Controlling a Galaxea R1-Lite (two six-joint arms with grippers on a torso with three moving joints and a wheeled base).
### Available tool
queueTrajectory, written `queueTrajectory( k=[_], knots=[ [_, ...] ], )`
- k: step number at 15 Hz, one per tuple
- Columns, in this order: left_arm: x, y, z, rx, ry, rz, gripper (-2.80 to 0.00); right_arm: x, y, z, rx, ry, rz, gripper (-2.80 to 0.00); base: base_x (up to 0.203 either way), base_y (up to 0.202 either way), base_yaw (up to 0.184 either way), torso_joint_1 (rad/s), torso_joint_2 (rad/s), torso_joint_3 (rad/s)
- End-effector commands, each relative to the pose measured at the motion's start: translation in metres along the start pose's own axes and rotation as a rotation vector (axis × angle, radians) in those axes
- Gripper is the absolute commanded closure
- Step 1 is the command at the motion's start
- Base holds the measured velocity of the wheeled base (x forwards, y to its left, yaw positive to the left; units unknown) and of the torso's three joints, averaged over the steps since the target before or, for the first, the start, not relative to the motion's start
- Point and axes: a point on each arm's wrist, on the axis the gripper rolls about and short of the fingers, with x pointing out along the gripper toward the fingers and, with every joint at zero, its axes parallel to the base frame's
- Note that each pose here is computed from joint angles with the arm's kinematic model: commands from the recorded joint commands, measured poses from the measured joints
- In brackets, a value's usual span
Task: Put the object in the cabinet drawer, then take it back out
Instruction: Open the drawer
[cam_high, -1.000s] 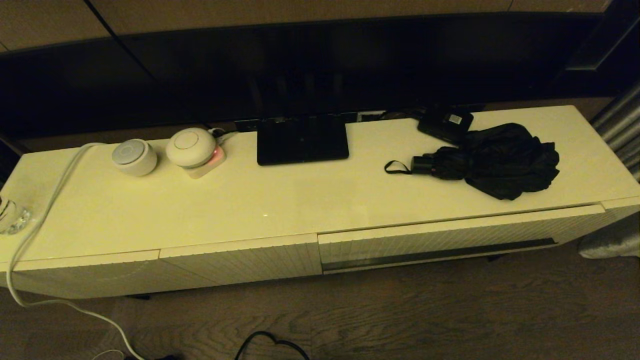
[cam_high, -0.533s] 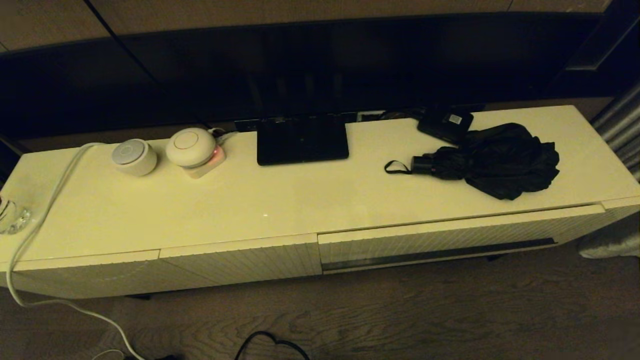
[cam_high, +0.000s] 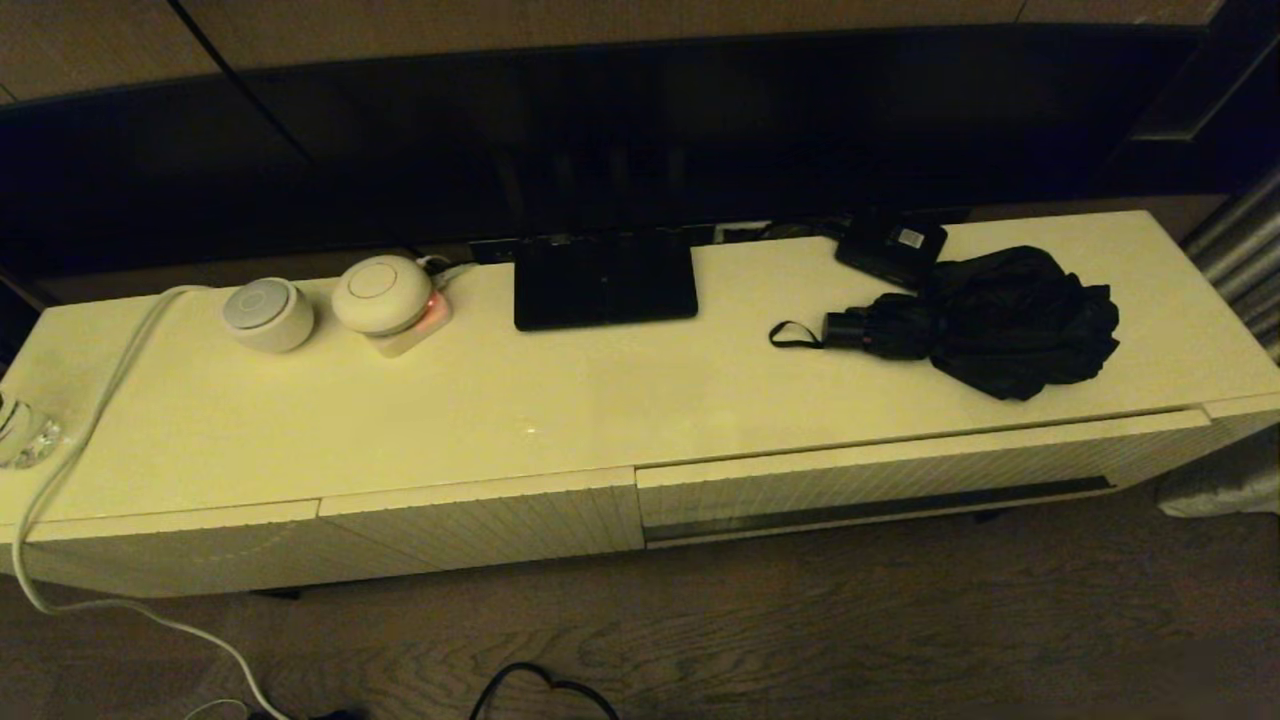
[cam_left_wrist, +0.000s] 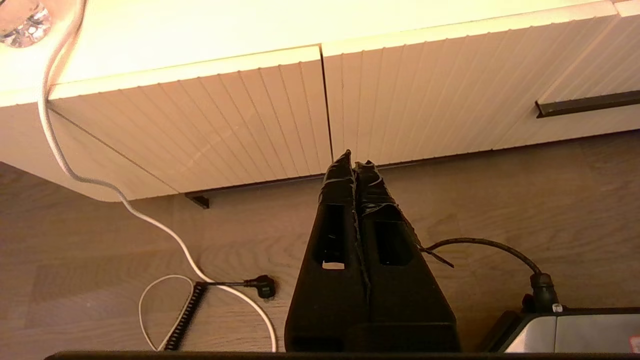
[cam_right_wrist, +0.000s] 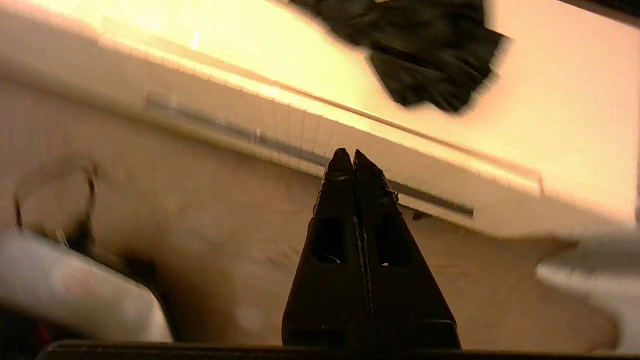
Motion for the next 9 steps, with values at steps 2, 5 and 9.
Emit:
queueTrajectory(
  k=[2, 5, 9],
  knots=[
    [0.0, 0.0, -0.001, 0.0, 0.003, 0.0, 0.0, 0.082, -0.018, 0.01, -0.135, 0.187, 0.156, 0.0, 0.0, 0.0, 0.0, 0.0, 0.0, 0.0],
    [0.0, 0.0, -0.001, 0.0, 0.003, 0.0, 0.0, 0.118, 0.001, 0.006, -0.239, 0.227, 0.36, 0.0, 0.0, 0.0, 0.0, 0.0, 0.0, 0.0],
    [0.0, 0.0, -0.001, 0.0, 0.003, 0.0, 0.0, 0.158, 0.038, -0.021, -0.34, 0.37, 0.548, 0.0, 0.0, 0.0, 0.0, 0.0, 0.0, 0.0]
  ],
)
